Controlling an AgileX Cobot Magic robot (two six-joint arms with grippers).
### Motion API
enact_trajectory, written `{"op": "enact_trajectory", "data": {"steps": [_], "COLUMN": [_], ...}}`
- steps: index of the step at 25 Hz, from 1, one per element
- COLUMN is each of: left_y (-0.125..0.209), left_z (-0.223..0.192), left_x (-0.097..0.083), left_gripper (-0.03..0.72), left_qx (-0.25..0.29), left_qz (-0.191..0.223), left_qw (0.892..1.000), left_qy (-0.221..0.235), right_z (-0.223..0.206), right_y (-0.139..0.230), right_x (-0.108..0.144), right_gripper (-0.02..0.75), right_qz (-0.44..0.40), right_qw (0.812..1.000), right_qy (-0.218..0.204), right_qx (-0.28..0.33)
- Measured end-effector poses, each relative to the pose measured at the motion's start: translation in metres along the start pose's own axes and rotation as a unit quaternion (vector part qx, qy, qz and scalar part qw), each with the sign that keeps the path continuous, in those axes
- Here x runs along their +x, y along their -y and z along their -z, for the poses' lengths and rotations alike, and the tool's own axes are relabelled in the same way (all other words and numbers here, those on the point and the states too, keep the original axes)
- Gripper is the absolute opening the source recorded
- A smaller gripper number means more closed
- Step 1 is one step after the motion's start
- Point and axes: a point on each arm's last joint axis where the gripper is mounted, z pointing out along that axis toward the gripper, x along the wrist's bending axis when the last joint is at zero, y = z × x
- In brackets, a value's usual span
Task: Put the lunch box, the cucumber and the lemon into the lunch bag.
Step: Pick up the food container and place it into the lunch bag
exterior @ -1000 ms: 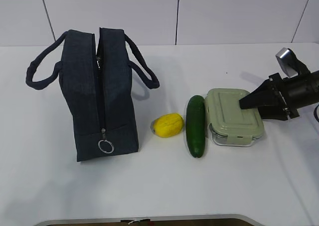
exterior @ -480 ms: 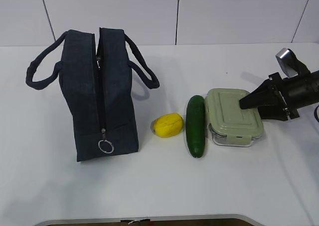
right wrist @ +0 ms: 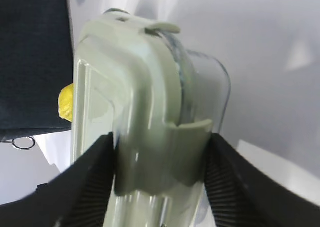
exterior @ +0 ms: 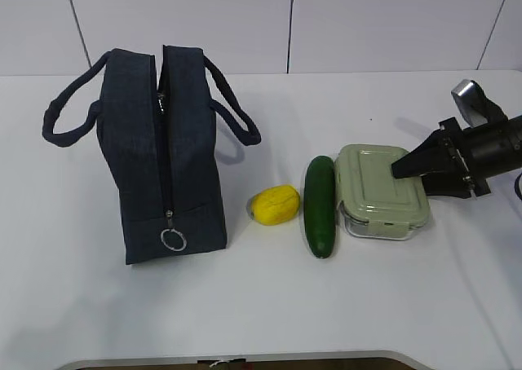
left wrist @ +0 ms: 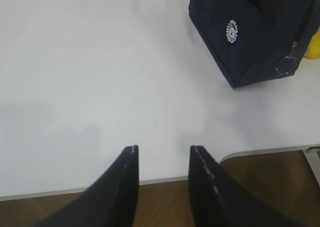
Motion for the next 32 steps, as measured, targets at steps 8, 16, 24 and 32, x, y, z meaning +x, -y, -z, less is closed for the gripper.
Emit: {"op": "enact_trajectory", "data": {"steps": [8, 16, 24, 32], "left_y": [0.0, 0.0, 0.0, 0.0], "left_z": [0.0, 0.0, 0.0, 0.0], "left_x": [0.0, 0.0, 0.0, 0.0], "left_gripper": [0.241, 0.241, 0.241, 0.241], "left_qx": [0.0, 0.0, 0.0, 0.0], "left_qz": [0.0, 0.0, 0.0, 0.0], "left_qw": [1.0, 1.0, 1.0, 1.0], "left_qy": [0.0, 0.0, 0.0, 0.0], "right_z": [0.0, 0.0, 0.0, -0.0005], "right_y": [-0.0004, -0.0004, -0.0004, -0.0004], "right_x": [0.0005, 0.0005, 0.0005, 0.0009], "right_gripper": [0.398, 0.396, 0.377, 0.376], "right_qz": [-0.014, -0.021, -0.027, -0.052], "right_qw": [1.0, 1.0, 1.0, 0.999], "right_qy": [-0.003, -0.003, -0.003, -0.003], "right_qx": [-0.002, -0.002, -0.002, -0.001]}}
